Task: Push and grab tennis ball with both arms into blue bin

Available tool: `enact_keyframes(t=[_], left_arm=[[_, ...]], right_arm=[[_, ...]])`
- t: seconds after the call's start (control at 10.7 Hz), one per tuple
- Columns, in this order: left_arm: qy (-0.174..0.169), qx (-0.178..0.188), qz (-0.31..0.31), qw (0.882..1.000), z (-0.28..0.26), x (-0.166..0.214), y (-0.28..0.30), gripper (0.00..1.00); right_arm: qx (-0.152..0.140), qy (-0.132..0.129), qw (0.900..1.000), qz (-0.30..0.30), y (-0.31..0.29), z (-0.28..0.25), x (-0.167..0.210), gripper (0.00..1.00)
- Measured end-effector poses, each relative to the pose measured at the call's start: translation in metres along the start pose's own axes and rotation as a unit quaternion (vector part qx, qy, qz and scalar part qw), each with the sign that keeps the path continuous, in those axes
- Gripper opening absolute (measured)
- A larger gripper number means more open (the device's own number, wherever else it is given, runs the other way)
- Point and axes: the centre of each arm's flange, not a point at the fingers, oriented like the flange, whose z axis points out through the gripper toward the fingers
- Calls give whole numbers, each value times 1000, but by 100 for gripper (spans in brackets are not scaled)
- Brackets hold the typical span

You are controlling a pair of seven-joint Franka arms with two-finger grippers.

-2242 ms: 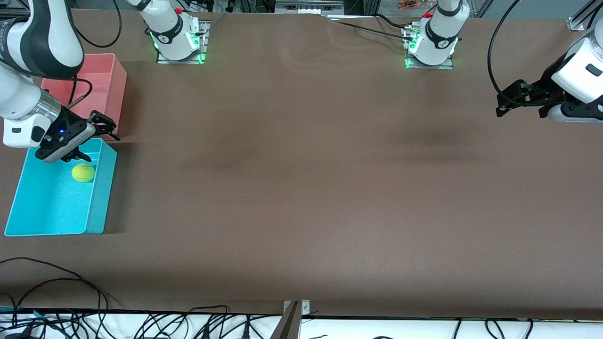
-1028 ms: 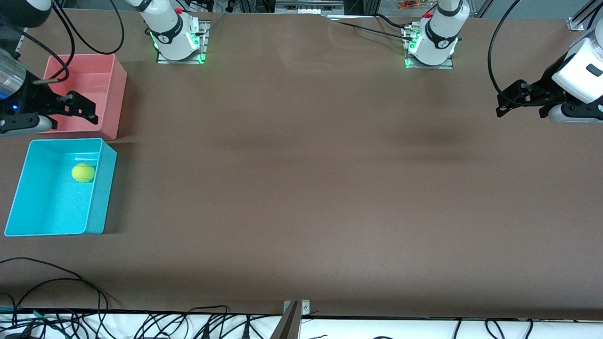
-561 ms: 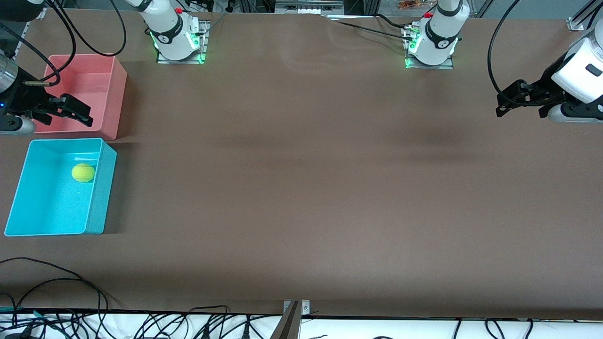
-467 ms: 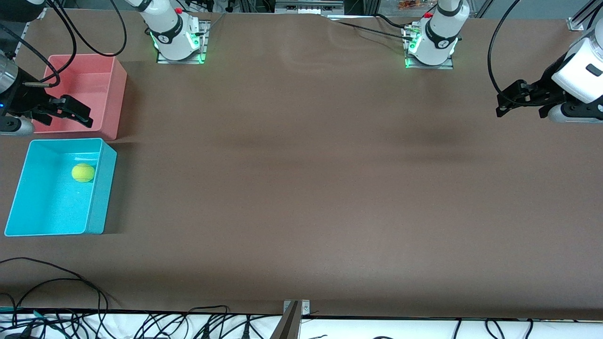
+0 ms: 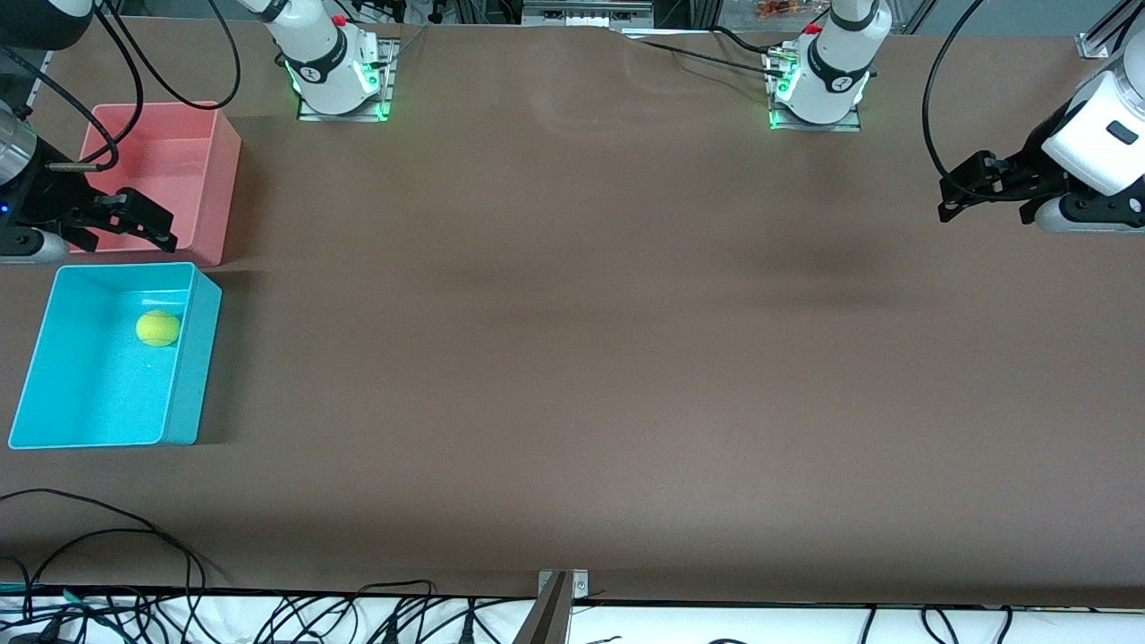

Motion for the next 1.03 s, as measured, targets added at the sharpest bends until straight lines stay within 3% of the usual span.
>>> enact_keyframes(t=[1.03], left_arm=[[0,0,-1,1000,0,0,0,100]], right_arm=[[1,7,1000,-7,-7,0,2,100]])
